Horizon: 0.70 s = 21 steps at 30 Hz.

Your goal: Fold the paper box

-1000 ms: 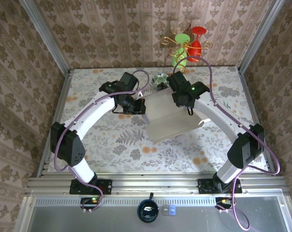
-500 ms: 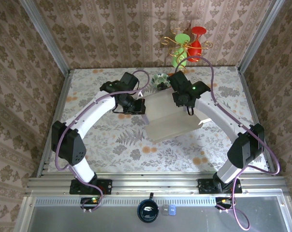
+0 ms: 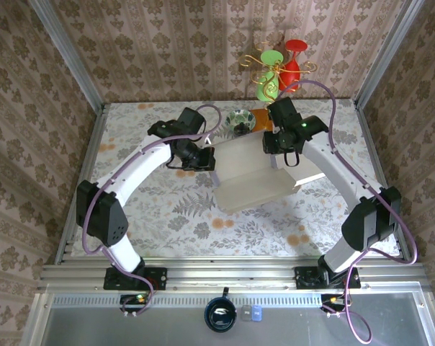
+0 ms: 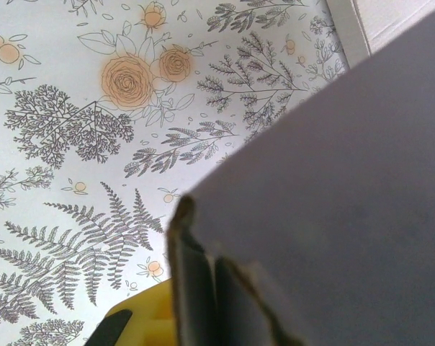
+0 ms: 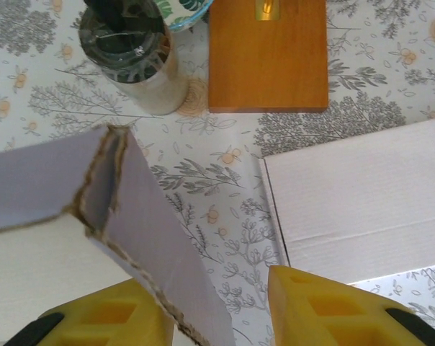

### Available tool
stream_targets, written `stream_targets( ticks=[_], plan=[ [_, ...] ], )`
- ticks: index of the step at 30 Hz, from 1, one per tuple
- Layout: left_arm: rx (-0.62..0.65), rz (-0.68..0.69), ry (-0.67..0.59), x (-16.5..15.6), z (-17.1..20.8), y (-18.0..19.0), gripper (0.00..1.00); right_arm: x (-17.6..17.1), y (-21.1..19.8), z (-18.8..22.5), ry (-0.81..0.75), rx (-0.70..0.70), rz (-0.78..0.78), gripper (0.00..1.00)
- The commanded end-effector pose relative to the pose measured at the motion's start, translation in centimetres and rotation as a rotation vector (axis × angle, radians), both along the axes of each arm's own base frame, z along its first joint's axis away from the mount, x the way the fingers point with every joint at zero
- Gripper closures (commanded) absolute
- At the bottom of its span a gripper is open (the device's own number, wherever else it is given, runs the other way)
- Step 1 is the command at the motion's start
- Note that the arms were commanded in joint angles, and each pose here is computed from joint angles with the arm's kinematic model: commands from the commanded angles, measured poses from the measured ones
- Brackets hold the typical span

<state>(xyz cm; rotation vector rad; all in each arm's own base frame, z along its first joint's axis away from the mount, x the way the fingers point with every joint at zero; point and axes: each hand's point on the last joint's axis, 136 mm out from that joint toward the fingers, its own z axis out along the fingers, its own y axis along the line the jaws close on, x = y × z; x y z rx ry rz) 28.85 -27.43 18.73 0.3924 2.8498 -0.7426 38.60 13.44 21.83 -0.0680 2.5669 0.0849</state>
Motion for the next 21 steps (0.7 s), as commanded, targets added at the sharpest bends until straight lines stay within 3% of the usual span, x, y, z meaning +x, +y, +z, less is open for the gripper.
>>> stream_targets(
  ticks=[1, 11, 14, 17, 21],
  plan=[
    [0.013, 0.001, 0.041, -0.5, -0.3, 0.3, 1.00, -0.3, 0.7, 0.7, -0.020, 0.060, 0.014, 0.60],
    [0.008, 0.006, 0.048, -0.4, -0.4, 0.3, 1.00, -0.6, 0.9, -1.2, 0.016, 0.047, 0.033, 0.59],
    [0.006, 0.010, 0.050, -0.3, -0.5, 0.3, 1.00, -0.8, 0.6, -1.6, 0.023, 0.020, 0.030, 0.66],
    [0.001, 0.010, 0.051, -0.2, -0.4, 0.2, 1.00, -0.8, -0.2, -1.9, 0.019, -0.051, 0.006, 0.79],
    [0.001, 0.011, 0.058, -0.1, -0.6, 0.2, 1.00, -0.7, -1.8, -1.6, -0.005, -0.186, -0.044, 0.86]
  ],
)
